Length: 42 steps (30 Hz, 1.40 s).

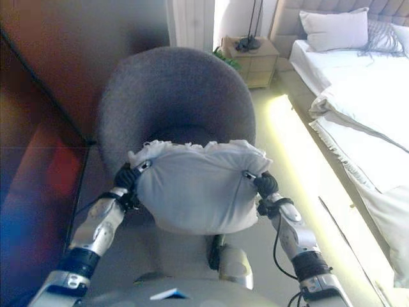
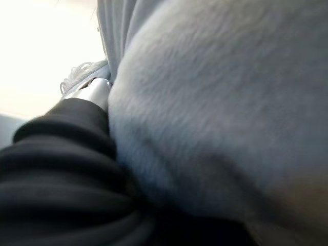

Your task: Pick up the cushion and take it to the sofa

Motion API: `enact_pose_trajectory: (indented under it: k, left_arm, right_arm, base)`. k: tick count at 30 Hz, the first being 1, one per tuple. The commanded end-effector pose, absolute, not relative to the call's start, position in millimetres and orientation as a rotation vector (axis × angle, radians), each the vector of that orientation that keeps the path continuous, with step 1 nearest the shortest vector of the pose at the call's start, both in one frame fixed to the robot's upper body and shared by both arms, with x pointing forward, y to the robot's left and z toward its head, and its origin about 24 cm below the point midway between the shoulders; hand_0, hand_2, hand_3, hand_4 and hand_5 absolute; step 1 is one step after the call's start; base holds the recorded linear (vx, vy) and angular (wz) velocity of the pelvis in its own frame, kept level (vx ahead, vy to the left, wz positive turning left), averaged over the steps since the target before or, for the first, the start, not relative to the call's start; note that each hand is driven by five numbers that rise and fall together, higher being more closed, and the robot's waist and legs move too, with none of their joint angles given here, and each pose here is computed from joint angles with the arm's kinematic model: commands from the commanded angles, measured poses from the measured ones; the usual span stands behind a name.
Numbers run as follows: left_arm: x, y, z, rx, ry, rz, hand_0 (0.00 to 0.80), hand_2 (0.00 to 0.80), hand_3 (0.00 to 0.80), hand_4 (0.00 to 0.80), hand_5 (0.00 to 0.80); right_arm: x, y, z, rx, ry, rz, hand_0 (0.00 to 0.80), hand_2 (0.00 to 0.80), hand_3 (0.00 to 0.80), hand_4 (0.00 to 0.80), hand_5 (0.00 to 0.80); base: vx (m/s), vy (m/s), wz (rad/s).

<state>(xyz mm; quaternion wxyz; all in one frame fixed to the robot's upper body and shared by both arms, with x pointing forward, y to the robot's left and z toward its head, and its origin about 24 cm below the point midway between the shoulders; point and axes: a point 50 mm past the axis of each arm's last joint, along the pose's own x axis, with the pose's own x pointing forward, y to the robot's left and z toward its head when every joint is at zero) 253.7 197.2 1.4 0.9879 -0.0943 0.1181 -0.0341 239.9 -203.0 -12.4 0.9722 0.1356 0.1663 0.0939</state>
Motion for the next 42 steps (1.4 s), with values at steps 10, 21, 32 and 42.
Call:
enact_pose_trajectory:
  k: [10,21,32,42]
  left_arm:
    - [276.0,200.5,56.9,-0.232,-0.060,-0.051,0.800,0.800,0.800,0.800,0.800]
    - [280.7,201.2,51.6,-0.266,-0.015,-0.071,0.800,0.800,0.800,0.800,0.800]
    - [283.5,203.5,47.8,-0.154,0.027,-0.074,0.800,0.800,0.800,0.800,0.800]
    - [330.8,174.3,77.6,-0.175,-0.001,-0.079,0.800,0.800,0.800,0.800,0.800]
  right_arm:
    - [271.6,-188.6,40.7,0.293,0.082,0.325,0.800,0.800,0.800,0.800,0.800]
    - [280.2,-167.6,41.2,0.310,0.132,0.374,0.800,0.800,0.800,0.800,0.800]
    - [289.4,-152.6,34.5,0.281,0.136,0.261,0.800,0.800,0.800,0.800,0.800]
    - [349.8,-131.2,81.8,0.203,0.096,0.301,0.800,0.800,0.800,0.800,0.800]
  base:
    - [0.222,-0.075,-0.41]
    - [0.164,0.144,-0.19]
    - [0.020,0.126,0.14]
    - [-0.073,-0.143,0.07]
